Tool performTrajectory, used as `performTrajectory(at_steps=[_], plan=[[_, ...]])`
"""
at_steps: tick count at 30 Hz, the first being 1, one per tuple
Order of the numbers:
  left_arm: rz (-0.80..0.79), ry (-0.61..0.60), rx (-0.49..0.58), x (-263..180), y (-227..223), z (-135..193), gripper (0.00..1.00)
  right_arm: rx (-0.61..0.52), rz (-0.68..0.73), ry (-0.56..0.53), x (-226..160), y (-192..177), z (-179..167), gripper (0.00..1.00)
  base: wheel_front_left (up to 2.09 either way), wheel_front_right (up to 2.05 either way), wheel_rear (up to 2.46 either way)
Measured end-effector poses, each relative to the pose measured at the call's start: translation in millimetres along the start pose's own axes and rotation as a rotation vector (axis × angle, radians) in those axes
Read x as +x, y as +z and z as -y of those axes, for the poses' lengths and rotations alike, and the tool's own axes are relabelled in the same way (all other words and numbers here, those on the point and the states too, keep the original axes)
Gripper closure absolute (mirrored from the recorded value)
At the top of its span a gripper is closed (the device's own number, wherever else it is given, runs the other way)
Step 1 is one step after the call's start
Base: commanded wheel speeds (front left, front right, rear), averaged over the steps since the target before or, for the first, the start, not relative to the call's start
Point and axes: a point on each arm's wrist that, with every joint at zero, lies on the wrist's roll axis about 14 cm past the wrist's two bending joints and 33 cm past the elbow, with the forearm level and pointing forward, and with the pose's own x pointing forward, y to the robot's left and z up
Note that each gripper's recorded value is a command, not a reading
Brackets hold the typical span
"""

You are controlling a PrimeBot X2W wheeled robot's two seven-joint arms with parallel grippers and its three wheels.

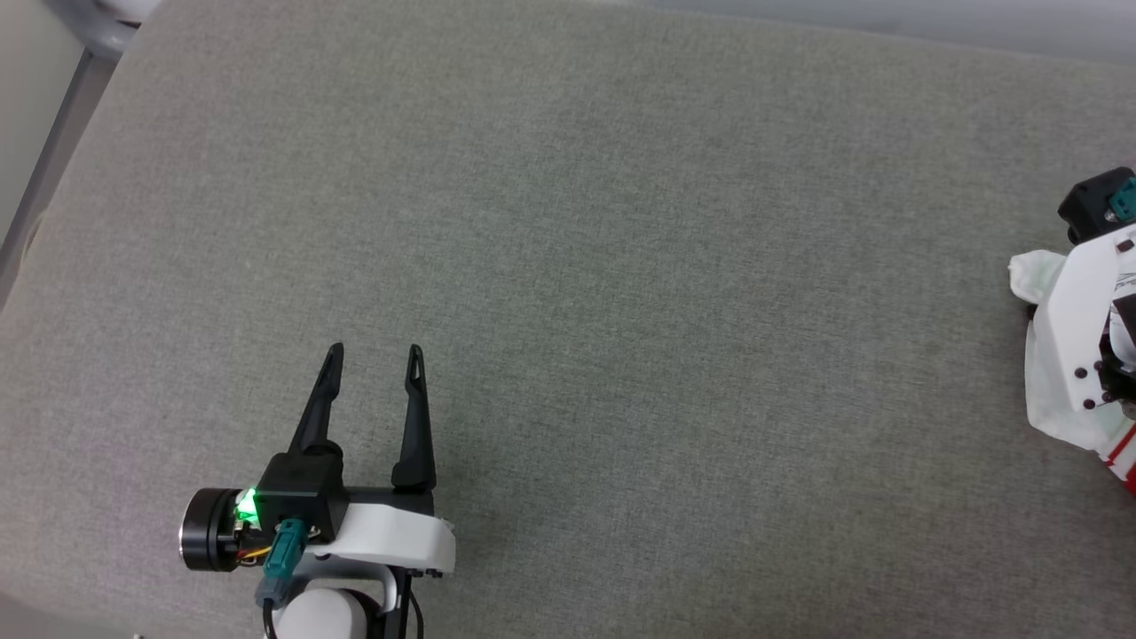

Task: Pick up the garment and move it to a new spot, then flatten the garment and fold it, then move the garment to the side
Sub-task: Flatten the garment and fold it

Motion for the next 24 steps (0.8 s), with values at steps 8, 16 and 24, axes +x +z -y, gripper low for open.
performTrajectory(at_steps=[8, 16, 24], plan=[[0.035, -0.014, -0.001, -7, 12, 3, 0.00, 0.045, 0.280, -0.016, -42, 40, 10, 1.00, 0.00, 0.00, 0.00], [0.069, -0.029, -0.008, -17, 24, 5, 0.00, 0.017, 0.561, 0.041, -102, 96, -14, 1.00, 0.00, 0.00, 0.00], [0.068, 0.001, -0.005, -24, 25, -5, 0.00, -0.119, 0.664, 0.210, -118, 139, -95, 1.00, 0.00, 0.00, 0.00]])
